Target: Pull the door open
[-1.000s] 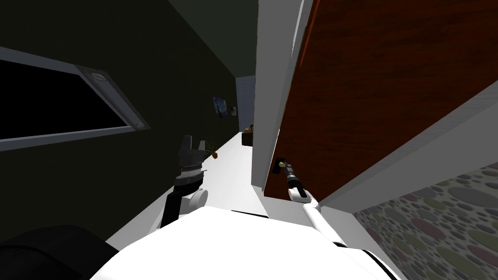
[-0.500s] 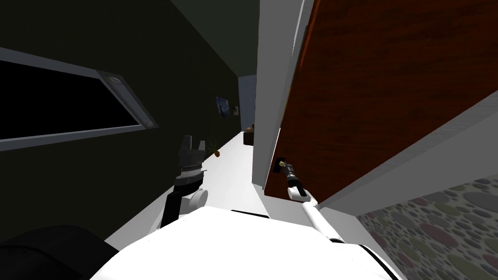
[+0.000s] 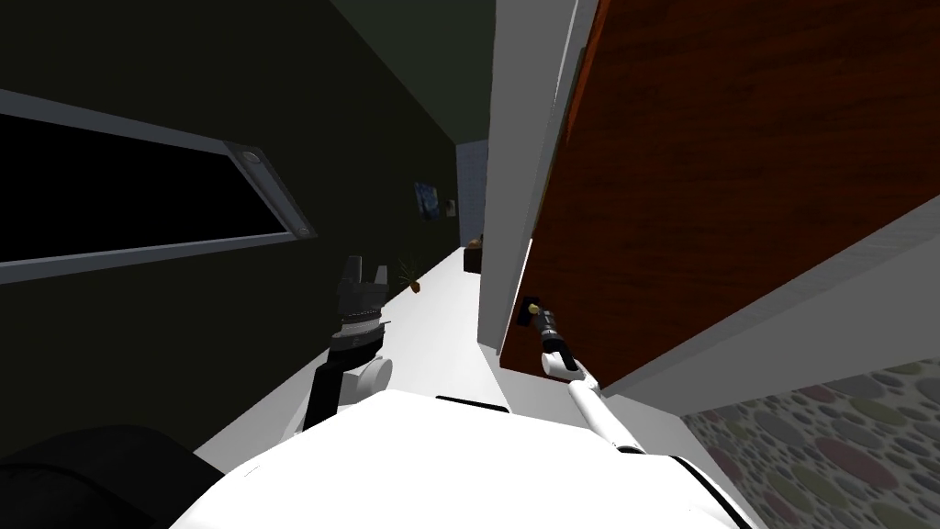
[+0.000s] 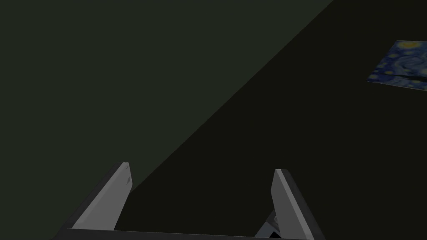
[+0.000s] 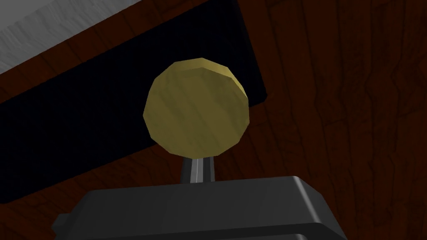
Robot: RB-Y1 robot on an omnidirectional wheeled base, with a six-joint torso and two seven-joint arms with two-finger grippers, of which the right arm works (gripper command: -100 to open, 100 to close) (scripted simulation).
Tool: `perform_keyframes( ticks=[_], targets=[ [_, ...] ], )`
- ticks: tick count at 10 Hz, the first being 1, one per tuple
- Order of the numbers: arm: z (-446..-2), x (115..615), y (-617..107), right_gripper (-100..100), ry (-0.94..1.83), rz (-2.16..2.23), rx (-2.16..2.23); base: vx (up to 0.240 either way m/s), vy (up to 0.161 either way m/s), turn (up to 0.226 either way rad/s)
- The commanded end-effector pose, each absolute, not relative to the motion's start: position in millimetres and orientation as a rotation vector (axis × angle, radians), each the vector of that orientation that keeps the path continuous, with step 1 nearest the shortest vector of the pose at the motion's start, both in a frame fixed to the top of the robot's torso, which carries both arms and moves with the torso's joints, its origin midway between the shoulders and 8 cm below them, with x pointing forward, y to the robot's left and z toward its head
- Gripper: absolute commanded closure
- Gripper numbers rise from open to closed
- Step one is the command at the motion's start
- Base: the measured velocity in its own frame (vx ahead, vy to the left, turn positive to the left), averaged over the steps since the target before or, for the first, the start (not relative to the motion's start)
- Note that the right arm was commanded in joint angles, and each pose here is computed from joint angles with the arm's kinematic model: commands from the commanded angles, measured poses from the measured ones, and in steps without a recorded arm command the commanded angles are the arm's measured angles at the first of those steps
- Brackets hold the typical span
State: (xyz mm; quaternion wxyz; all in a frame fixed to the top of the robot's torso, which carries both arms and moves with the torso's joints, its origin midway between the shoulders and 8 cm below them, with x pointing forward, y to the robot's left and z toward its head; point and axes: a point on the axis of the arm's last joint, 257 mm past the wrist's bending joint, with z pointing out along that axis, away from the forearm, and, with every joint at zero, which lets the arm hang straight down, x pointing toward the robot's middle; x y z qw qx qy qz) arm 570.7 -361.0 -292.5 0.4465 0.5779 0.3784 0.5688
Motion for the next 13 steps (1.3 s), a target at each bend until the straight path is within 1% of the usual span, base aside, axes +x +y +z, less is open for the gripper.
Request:
perform_keyframes(
  ticks=[1, 4, 6, 7, 10, 13],
  targets=[
    [-290.0, 572.7, -354.2, -100, 0.878, 1.466, 1.479, -0.104, -0.040, 0.066],
    [-289.2, 574.1, -350.8, -100, 0.760, 1.553, 1.571, -0.089, -0.050, 0.050],
    [-288.9, 575.0, -348.1, -100, 0.662, 1.620, 1.641, -0.111, -0.043, 0.117],
    [-288.9, 575.0, -348.1, -100, 0.662, 1.620, 1.641, -0.065, 0.000, 0.111],
    [-289.1, 576.3, -343.4, -100, 0.491, 1.727, 1.749, -0.069, -0.006, 0.084],
    [-290.0, 577.4, -338.2, -100, 0.304, 1.829, 1.851, -0.099, -0.073, 0.096]
  ],
)
